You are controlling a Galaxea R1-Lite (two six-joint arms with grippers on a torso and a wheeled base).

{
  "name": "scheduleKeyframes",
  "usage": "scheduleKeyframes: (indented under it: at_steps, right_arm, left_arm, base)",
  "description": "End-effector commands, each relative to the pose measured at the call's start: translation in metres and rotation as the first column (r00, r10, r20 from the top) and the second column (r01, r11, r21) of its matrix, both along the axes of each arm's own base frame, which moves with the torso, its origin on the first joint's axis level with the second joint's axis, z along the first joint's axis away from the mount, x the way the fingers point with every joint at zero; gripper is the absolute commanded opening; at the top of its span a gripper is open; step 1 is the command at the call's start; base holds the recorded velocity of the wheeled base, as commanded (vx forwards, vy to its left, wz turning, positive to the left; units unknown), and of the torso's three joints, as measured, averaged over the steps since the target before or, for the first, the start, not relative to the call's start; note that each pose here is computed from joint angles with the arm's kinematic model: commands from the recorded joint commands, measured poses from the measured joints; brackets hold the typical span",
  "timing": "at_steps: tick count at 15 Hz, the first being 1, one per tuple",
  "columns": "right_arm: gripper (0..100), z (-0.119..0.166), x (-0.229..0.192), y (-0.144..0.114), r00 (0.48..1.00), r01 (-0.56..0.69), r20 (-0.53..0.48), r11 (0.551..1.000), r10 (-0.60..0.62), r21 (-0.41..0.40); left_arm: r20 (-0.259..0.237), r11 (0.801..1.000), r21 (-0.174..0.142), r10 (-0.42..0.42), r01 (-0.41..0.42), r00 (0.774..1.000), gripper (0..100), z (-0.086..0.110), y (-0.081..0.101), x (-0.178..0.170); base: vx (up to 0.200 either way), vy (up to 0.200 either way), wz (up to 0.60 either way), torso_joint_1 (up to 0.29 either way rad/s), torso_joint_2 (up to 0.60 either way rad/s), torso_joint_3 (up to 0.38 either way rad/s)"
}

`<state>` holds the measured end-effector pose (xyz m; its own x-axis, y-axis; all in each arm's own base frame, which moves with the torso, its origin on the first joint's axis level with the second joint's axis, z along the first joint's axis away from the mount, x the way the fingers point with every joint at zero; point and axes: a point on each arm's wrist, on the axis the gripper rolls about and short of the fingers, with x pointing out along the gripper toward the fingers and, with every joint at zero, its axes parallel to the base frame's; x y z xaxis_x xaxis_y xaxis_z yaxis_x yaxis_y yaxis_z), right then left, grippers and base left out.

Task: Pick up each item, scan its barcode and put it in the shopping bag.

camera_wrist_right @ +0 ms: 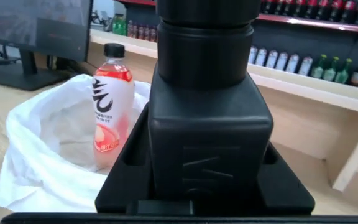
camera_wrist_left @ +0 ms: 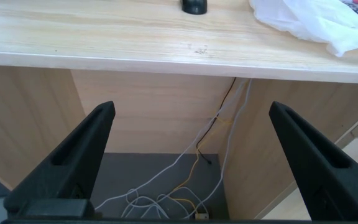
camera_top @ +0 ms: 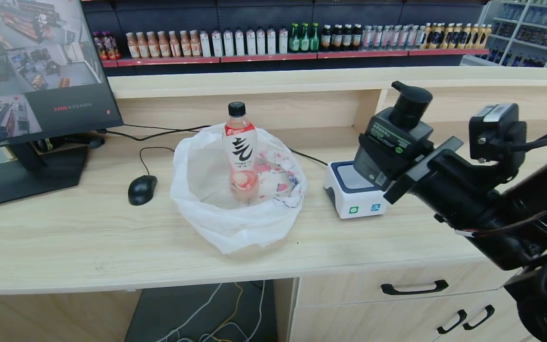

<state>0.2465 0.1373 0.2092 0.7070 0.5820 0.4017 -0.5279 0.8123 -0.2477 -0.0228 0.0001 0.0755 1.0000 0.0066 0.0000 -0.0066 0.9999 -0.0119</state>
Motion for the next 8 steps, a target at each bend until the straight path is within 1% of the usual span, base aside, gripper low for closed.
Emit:
scheduleKeyframes:
  at_steps: [1, 2, 3, 4, 6, 8]
  right_arm:
    - [0, -0.015, 0.032, 0.017, 0.997, -0.066, 0.021, 0.995, 0.068, -0.076]
    - [0, -0.015, 0.051, 0.017, 0.993, -0.065, 0.085, 0.990, 0.076, -0.129]
    - [0, -0.007, 0.061, 0.018, 0.983, -0.066, 0.161, 0.985, 0.092, -0.157]
    - [0, -0.002, 0.065, 0.018, 0.978, -0.054, 0.192, 0.987, 0.083, -0.155]
    - [0, -0.005, 0.077, 0.022, 0.973, 0.000, 0.227, 0.985, 0.040, -0.173]
    - [0, -0.012, 0.083, 0.020, 0.955, 0.086, 0.298, 0.962, -0.006, -0.258]
  left_arm:
    - [0.000, 1.000, 0.000, 0.001, -0.001, 1.000, 100, 0.000, 0.000, 0.000]
    - [0.000, 1.000, 0.000, 0.001, -0.001, 1.000, 100, 0.000, 0.000, 0.000]
    - [0.000, 1.000, 0.000, 0.001, -0.001, 1.000, 100, 0.000, 0.000, 0.000]
    - [0.000, 1.000, 0.000, 0.001, -0.001, 1.000, 100, 0.000, 0.000, 0.000]
    - [0.000, 1.000, 0.000, 0.001, -0.001, 1.000, 100, 0.000, 0.000, 0.000]
    - [0.000, 1.000, 0.000, 0.001, -0.001, 1.000, 100, 0.000, 0.000, 0.000]
  base:
    - [0.000, 0.000, 0.00, 0.000, 0.00, 0.000]
    - [0.000, 0.000, 0.00, 0.000, 0.00, 0.000]
    - [0.000, 0.000, 0.00, 0.000, 0.00, 0.000]
    - [0.000, 0.000, 0.00, 0.000, 0.00, 0.000]
    - [0.000, 0.000, 0.00, 0.000, 0.00, 0.000]
    - [0.000, 0.000, 0.00, 0.000, 0.00, 0.000]
